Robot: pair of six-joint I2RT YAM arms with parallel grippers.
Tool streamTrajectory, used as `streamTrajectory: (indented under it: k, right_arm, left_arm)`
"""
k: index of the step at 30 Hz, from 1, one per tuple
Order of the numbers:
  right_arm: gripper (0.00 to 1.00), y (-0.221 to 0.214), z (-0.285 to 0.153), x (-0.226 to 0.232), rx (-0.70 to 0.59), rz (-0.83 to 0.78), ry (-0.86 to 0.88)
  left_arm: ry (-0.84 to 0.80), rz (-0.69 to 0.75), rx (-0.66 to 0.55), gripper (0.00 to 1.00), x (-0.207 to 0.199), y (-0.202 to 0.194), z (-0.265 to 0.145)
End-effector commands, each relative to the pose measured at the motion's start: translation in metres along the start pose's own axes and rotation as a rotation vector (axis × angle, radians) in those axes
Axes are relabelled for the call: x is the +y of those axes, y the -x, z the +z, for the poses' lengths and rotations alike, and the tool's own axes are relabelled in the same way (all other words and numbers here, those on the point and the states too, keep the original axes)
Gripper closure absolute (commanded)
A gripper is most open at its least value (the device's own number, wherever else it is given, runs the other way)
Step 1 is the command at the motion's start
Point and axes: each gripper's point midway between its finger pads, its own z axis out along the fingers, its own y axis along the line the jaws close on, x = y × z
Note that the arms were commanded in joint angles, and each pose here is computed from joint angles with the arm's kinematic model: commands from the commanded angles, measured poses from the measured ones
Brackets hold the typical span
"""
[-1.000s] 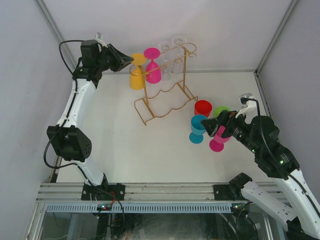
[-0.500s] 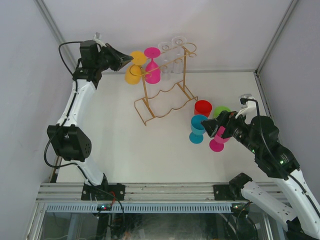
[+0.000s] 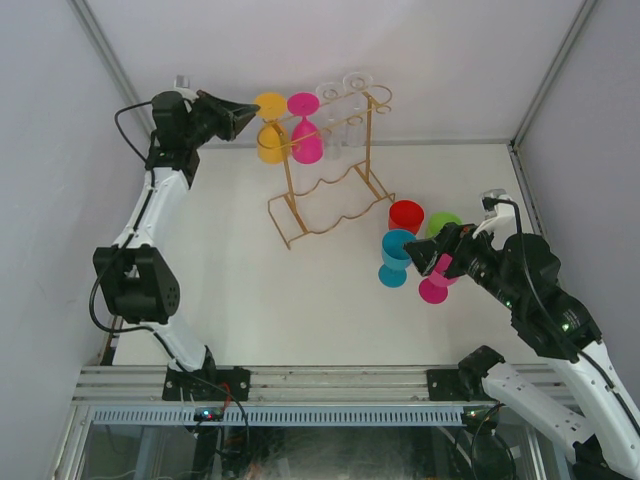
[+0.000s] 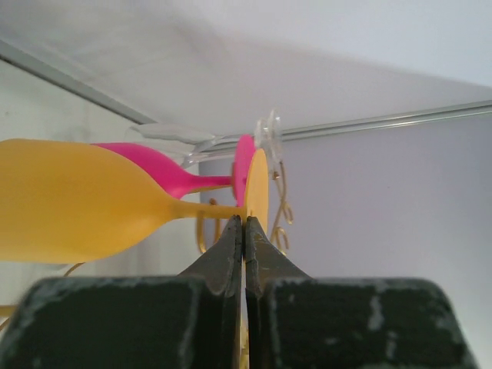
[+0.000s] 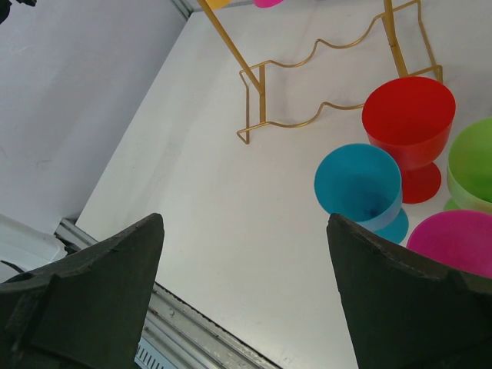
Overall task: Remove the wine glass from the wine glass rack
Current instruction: Pick up the wine glass from the wine rack.
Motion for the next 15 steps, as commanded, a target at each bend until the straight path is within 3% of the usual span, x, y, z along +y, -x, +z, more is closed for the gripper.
streamTrajectory:
  k: [1, 15]
  right_arm:
    - [0.14, 0.020, -0.008, 0.007, -0.064, 0.008, 0.013]
    - [0.14, 0.020, -0.013, 0.004, -0.073, 0.008, -0.001]
  left_arm:
    - [-0.182, 0.016, -0.028, 1.00, -0.055, 0.010, -0.011]
    - [-0.130, -0.017, -0.057, 1.00, -0.034, 0.018, -0.009]
